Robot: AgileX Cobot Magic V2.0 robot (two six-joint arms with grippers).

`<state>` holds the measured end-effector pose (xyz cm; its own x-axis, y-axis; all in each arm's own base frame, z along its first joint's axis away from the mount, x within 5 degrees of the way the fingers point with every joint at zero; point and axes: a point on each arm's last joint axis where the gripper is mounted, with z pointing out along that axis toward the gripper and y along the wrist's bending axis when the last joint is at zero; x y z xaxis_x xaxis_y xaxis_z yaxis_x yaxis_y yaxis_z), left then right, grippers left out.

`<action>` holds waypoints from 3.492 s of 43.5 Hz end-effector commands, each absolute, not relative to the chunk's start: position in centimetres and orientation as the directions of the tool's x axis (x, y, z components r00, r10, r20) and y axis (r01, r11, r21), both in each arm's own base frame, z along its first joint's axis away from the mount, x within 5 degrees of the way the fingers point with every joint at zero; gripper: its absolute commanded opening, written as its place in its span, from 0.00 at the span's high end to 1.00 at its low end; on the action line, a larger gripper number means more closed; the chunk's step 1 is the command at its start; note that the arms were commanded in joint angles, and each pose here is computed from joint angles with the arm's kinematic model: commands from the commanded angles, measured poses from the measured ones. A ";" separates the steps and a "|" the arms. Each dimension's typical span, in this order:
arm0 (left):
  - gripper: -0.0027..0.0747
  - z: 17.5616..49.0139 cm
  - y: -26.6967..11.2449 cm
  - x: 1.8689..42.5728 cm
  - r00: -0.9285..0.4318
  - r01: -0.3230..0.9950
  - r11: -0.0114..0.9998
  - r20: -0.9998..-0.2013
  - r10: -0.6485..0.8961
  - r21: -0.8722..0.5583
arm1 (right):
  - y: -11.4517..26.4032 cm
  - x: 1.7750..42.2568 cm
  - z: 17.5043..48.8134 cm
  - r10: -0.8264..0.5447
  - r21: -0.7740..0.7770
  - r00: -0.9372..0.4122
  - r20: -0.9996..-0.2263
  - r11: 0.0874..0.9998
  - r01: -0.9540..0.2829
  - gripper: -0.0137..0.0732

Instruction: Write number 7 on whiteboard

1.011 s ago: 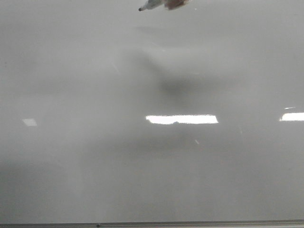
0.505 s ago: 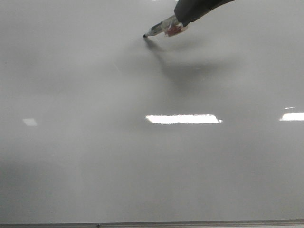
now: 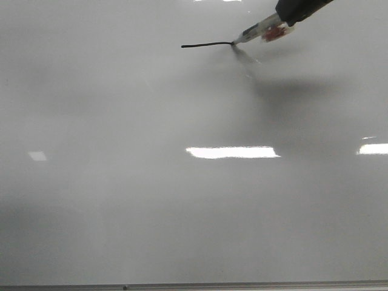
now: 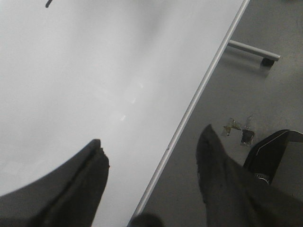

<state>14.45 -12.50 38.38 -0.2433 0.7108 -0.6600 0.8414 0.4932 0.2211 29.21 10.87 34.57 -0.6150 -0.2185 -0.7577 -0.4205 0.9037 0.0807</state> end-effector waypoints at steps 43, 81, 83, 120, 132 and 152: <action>0.24 37.5 -17.7 15.4 -0.056 0.978 0.187 -0.751 0.657 0.091 | 12.6 16.2 39.5 -0.615 -0.007 -0.158 -0.772 0.257 -0.966 0.92; 0.73 36.9 -22.5 16.5 0.011 0.997 0.047 -0.758 0.652 0.055 | 12.7 16.1 39.6 -0.614 -0.003 -0.156 -0.774 0.250 -0.968 0.92; 0.78 36.9 -22.5 16.5 0.011 0.997 0.047 -0.758 0.652 0.055 | 12.7 16.1 39.6 -0.614 -0.003 -0.156 -0.774 0.250 -0.968 0.92; 0.94 39.4 -11.1 20.4 -0.588 0.532 0.800 -0.559 0.584 0.276 | 7.5 16.8 40.4 -0.543 -0.048 -0.400 -0.738 0.634 -0.772 0.14; 0.94 37.5 -4.1 20.6 -0.695 0.213 0.949 -0.647 0.313 0.230 | 7.5 17.0 40.6 -0.529 -0.063 -0.388 -0.755 0.648 -0.759 0.14; 0.94 33.0 -1.1 23.4 -0.523 0.022 0.999 -0.851 0.049 0.044 | 7.5 17.0 40.6 -0.527 -0.065 -0.387 -0.757 0.649 -0.758 0.14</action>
